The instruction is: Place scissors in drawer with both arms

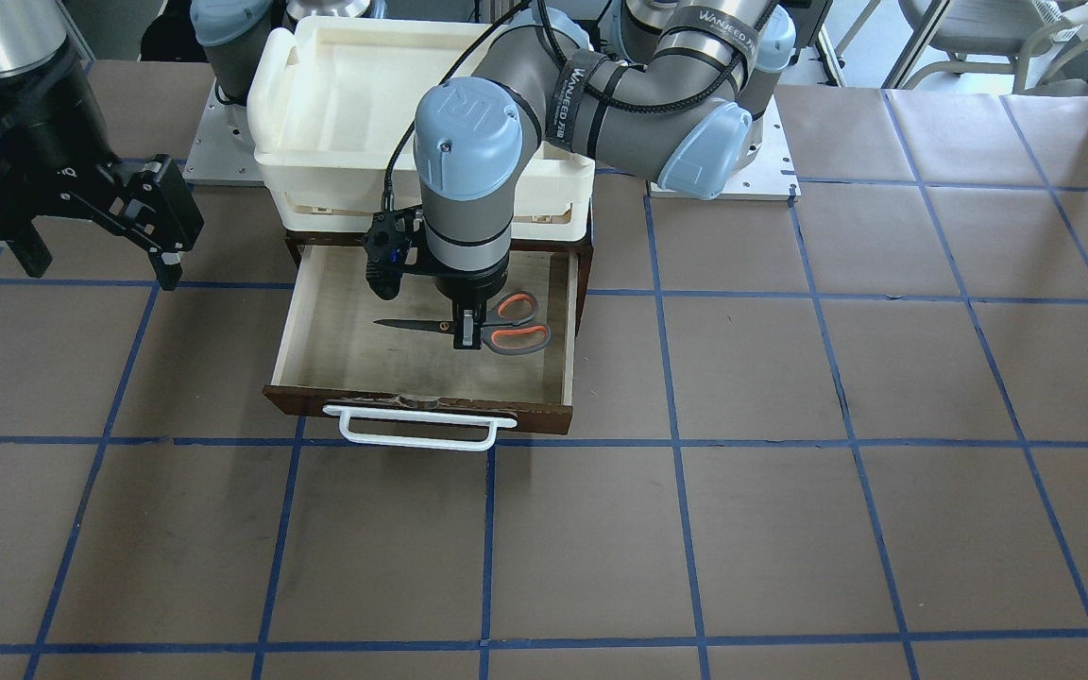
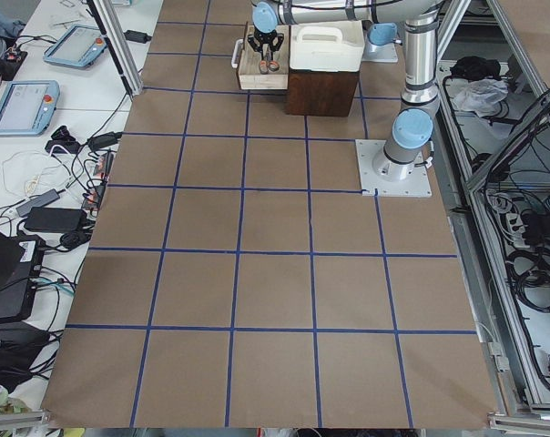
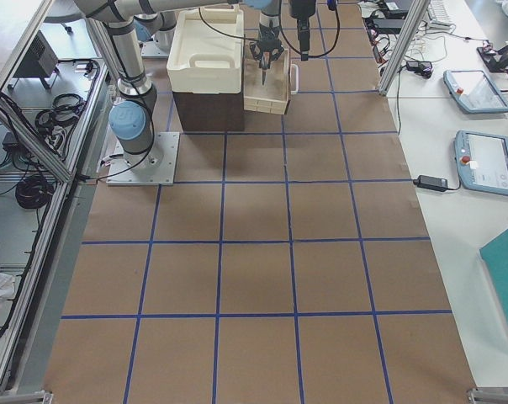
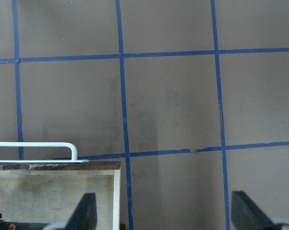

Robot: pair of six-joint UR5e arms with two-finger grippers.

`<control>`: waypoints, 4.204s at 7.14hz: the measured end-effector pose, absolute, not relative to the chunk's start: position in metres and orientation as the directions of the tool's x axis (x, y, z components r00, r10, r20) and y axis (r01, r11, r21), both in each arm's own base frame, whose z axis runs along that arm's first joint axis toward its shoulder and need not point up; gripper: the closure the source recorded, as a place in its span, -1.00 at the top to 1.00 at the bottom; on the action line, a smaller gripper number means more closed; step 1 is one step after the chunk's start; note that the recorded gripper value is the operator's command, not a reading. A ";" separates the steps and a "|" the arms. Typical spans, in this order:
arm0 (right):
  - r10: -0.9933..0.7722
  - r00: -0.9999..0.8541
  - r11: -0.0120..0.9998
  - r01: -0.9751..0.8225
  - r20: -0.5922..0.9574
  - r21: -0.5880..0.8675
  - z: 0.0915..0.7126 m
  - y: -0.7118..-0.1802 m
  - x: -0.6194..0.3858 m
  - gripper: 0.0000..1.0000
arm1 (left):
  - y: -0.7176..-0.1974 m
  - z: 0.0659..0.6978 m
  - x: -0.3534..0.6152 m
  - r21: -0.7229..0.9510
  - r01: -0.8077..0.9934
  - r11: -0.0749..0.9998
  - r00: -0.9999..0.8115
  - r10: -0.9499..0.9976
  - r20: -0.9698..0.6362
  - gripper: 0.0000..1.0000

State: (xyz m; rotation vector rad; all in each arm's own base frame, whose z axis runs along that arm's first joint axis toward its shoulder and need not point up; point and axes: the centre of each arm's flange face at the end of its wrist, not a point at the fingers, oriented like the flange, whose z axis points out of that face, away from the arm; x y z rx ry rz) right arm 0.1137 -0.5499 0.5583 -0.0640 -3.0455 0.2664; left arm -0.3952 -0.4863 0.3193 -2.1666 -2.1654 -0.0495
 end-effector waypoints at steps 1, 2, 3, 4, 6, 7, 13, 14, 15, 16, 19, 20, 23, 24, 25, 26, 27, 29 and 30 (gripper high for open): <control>0.047 -0.996 0.984 0.034 0.075 -0.175 0.559 -0.549 0.115 1.00 | -0.486 0.317 -0.395 -0.031 1.000 0.002 0.001 0.997 0.082 -1.00; 0.044 -0.998 0.984 0.034 0.053 -0.176 0.559 -0.549 0.117 1.00 | -0.485 0.316 -0.395 -0.030 1.000 0.002 0.000 0.996 0.085 -0.76; 0.038 -0.999 0.984 0.033 0.024 -0.178 0.560 -0.548 0.121 1.00 | -0.484 0.315 -0.395 -0.029 1.000 0.003 -0.001 0.996 0.087 -0.52; 0.035 -0.999 0.984 0.032 0.011 -0.175 0.561 -0.545 0.123 1.00 | -0.483 0.313 -0.395 -0.027 1.000 0.005 -0.002 0.996 0.090 -0.35; 0.029 -1.000 0.988 0.028 0.005 -0.149 0.550 -0.529 0.125 1.00 | -0.478 0.308 -0.396 -0.019 1.000 0.017 -0.015 0.995 0.100 0.41; 0.028 -1.000 0.991 0.027 0.005 -0.132 0.542 -0.521 0.126 1.00 | -0.477 0.307 -0.396 -0.017 0.999 0.035 -0.033 0.994 0.102 0.52; 0.024 -1.000 0.993 0.023 0.008 -0.113 0.533 -0.513 0.127 1.00 | -0.491 0.365 -0.381 -0.076 0.993 0.086 -0.084 0.996 0.027 0.56; 0.024 -1.000 0.994 0.023 0.008 -0.110 0.531 -0.513 0.127 1.00 | -0.502 0.394 -0.360 -0.090 0.988 0.127 -0.127 0.992 0.012 0.62; 0.024 -1.000 0.994 0.023 0.008 -0.109 0.531 -0.513 0.127 1.00 | -0.512 0.422 -0.330 -0.094 0.979 0.183 -0.182 0.983 0.011 0.69; 0.024 -1.000 0.994 0.023 0.009 -0.109 0.531 -0.513 0.127 1.00 | -0.518 0.453 -0.292 -0.097 0.961 0.259 -0.259 0.966 0.010 0.75; 0.025 -1.000 0.995 0.024 0.009 -0.101 0.529 -0.512 0.127 1.00 | -0.522 0.519 -0.171 -0.117 0.827 0.550 -0.556 0.830 -0.032 0.85; 0.024 -1.000 0.996 0.024 0.009 -0.087 0.528 -0.511 0.128 1.00 | -0.521 0.526 -0.140 -0.116 0.759 0.641 -0.648 0.761 -0.035 0.85; 0.024 -1.000 0.998 0.023 0.008 -0.066 0.525 -0.509 0.128 1.00 | -0.510 0.523 -0.112 -0.072 0.337 0.939 -0.941 0.336 -0.036 0.99; 0.024 -1.000 0.998 0.023 0.008 -0.064 0.525 -0.509 0.128 1.00 | -0.506 0.517 -0.113 -0.063 0.194 0.979 -0.981 0.193 -0.023 0.99; 0.024 -1.000 0.998 0.023 0.008 -0.064 0.525 -0.509 0.128 1.00 | -0.500 0.513 -0.117 -0.049 0.077 0.996 -0.997 0.078 0.009 1.00; 0.024 -1.000 0.998 0.023 0.008 -0.064 0.525 -0.509 0.128 1.00 | -0.494 0.510 -0.123 -0.026 0.001 1.000 -0.999 0.002 0.039 1.00; 0.024 -1.000 0.998 0.023 0.007 -0.064 0.525 -0.508 0.128 1.00 | -0.489 0.508 -0.133 -0.013 -0.019 1.000 -0.999 -0.018 0.045 1.00; 0.024 -1.000 0.998 0.023 0.006 -0.065 0.525 -0.508 0.128 1.00 | -0.485 0.505 -0.146 -0.009 -0.004 1.000 -1.000 -0.004 0.018 0.99; 0.024 -1.000 0.998 0.023 0.007 -0.064 0.525 -0.508 0.128 1.00 | -0.485 0.505 -0.149 -0.015 -0.001 1.000 -1.000 -0.001 0.011 1.00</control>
